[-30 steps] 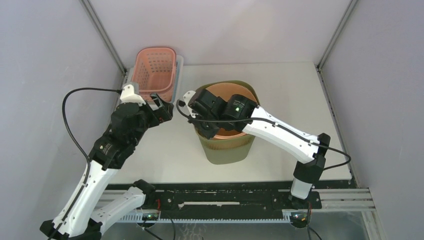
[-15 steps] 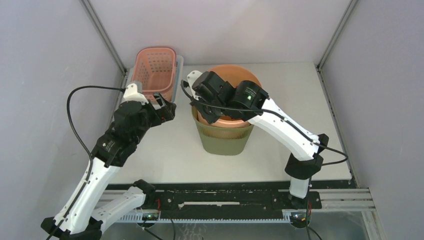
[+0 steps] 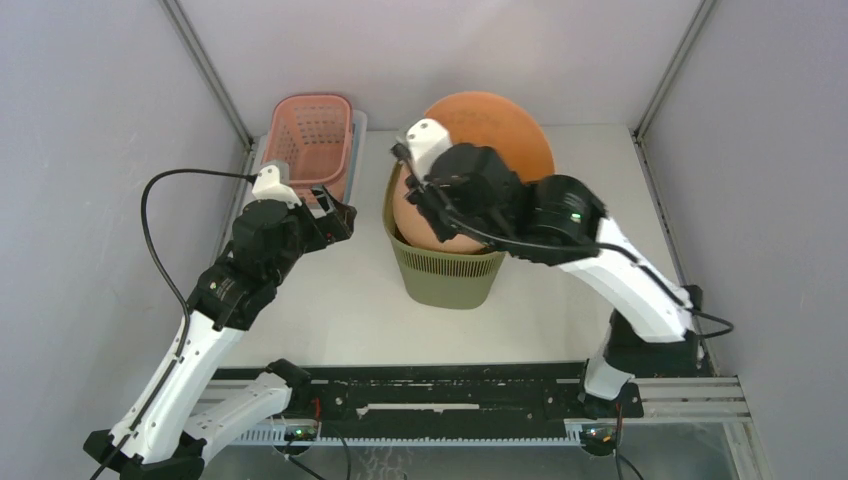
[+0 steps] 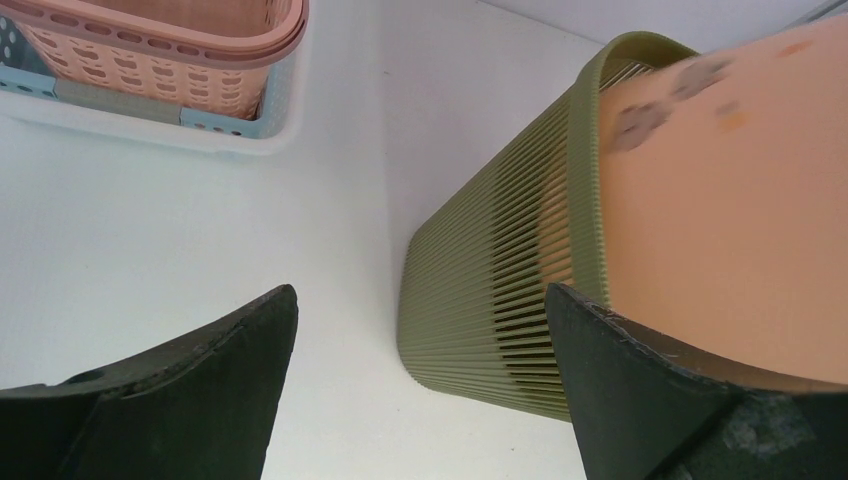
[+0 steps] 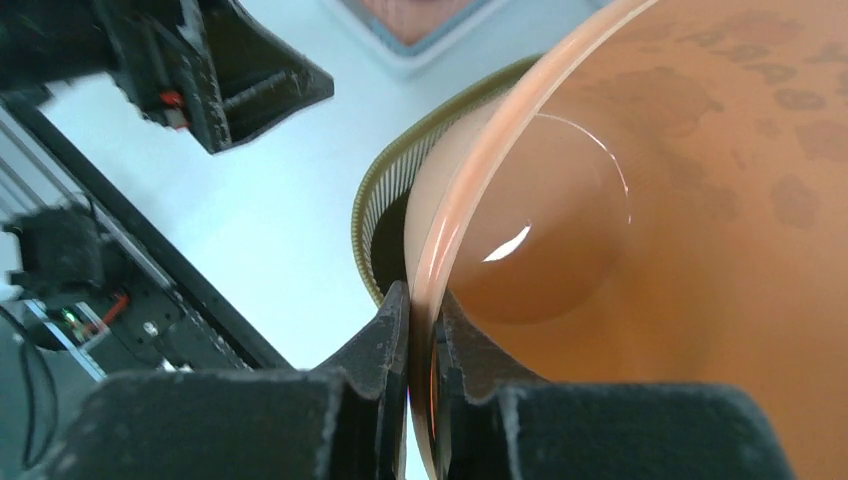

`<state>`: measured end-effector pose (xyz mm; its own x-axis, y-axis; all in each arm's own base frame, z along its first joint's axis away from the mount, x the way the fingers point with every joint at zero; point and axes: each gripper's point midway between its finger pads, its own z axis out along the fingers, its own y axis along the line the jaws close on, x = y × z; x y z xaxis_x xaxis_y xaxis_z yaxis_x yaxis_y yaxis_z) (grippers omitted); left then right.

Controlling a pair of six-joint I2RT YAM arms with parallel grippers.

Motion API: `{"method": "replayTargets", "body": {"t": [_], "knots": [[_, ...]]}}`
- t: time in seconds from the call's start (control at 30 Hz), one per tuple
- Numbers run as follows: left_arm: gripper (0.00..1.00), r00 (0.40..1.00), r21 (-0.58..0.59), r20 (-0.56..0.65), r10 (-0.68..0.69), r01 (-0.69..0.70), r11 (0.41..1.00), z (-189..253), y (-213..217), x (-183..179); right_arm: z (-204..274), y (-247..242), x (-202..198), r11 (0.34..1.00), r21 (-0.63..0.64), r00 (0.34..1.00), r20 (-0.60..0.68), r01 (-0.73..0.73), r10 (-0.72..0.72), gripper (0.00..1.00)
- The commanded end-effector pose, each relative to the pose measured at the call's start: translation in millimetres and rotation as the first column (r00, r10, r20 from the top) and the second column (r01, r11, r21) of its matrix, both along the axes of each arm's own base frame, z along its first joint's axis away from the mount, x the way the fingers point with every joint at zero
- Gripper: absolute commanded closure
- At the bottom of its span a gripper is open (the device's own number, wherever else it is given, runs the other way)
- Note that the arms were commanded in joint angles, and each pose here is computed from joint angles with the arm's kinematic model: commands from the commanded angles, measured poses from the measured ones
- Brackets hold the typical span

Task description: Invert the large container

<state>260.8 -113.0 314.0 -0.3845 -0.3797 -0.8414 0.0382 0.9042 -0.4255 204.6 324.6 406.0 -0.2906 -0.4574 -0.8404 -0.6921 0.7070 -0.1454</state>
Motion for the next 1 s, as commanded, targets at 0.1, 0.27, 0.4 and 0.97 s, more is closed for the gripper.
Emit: {"method": "replayTargets", "body": {"t": [0.1,0.27,0.4,0.97], "knots": [[0.03,1.0,-0.001,0.021,-0.013,0.013,1.0,0.4,-2.0,2.8,135.8,-82.2,-13.2,0.911,0.406,0.949,0.255,0.071,-0.188,1.0],[0.03,1.0,-0.004,0.015,-0.018,0.018,1.0,-1.6,-3.5,2.9,170.8,-149.0,-21.1,0.784,0.61,0.898,0.272,0.117,-0.346,1.0],[0.03,1.0,-0.008,0.014,-0.023,0.023,1.0,-1.1,-4.7,2.8,181.0,-214.8,-21.7,0.685,0.699,0.818,0.262,0.205,-0.511,1.0],[0.08,0.983,0.04,-0.022,-0.18,0.181,0.983,-2.1,-35.3,-43.1,35.3,-226.4,24.2,0.722,0.346,0.746,0.088,0.599,-0.661,1.0]]}}
